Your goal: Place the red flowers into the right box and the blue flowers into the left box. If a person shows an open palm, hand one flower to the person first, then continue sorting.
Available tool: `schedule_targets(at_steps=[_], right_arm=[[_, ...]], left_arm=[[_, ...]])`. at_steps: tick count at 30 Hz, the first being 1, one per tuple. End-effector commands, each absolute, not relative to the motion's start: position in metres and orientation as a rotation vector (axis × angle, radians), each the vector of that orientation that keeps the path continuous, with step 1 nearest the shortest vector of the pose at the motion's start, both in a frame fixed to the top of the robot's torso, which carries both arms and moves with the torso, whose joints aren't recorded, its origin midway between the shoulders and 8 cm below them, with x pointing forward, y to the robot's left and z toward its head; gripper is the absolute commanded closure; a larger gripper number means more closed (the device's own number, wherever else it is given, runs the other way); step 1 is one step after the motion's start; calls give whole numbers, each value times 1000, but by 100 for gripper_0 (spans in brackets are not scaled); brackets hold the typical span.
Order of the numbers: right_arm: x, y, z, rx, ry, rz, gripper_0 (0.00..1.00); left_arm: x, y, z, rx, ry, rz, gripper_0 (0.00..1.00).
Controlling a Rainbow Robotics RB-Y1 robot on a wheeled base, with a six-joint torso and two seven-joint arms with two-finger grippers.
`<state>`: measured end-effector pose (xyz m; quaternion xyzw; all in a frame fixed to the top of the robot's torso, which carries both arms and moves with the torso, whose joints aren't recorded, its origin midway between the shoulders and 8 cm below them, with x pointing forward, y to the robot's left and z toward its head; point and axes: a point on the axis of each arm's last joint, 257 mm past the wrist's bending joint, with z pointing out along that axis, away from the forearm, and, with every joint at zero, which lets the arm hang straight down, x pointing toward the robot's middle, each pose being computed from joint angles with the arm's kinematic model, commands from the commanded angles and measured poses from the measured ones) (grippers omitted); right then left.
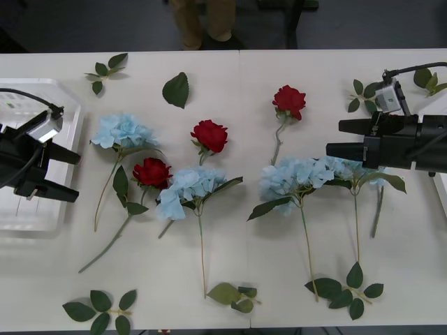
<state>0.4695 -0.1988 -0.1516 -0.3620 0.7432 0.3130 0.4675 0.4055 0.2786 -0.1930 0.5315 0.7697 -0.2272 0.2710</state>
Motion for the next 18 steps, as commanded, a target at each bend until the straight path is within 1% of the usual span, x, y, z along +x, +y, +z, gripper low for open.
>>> schedule_targets(at_steps=[1, 4, 6, 7, 9, 14, 18], right_arm=[[468, -233, -162, -622, 2121, 853, 21], [462, -255, -176, -487, 2310, 808, 22], [462, -264, -181, -447, 2365, 765, 22], [468, -280, -189, -398, 2416, 676, 22], [478, -295, -192, -354, 2435, 585, 22], [503, -310, -191, -229, 2442, 471, 21], [532, -314, -193, -105, 2471, 390, 22]], left_arm=[[419, 292, -169, 1089, 2434, -385, 0], [424, 291, -177, 879, 2554, -284, 0], [424, 293, -183, 786, 2602, -255, 0], [425, 297, -191, 660, 2664, -207, 0], [428, 305, -199, 551, 2712, -141, 0], [440, 311, -214, 401, 2755, -34, 0], [466, 310, -234, 331, 2704, 180, 0]])
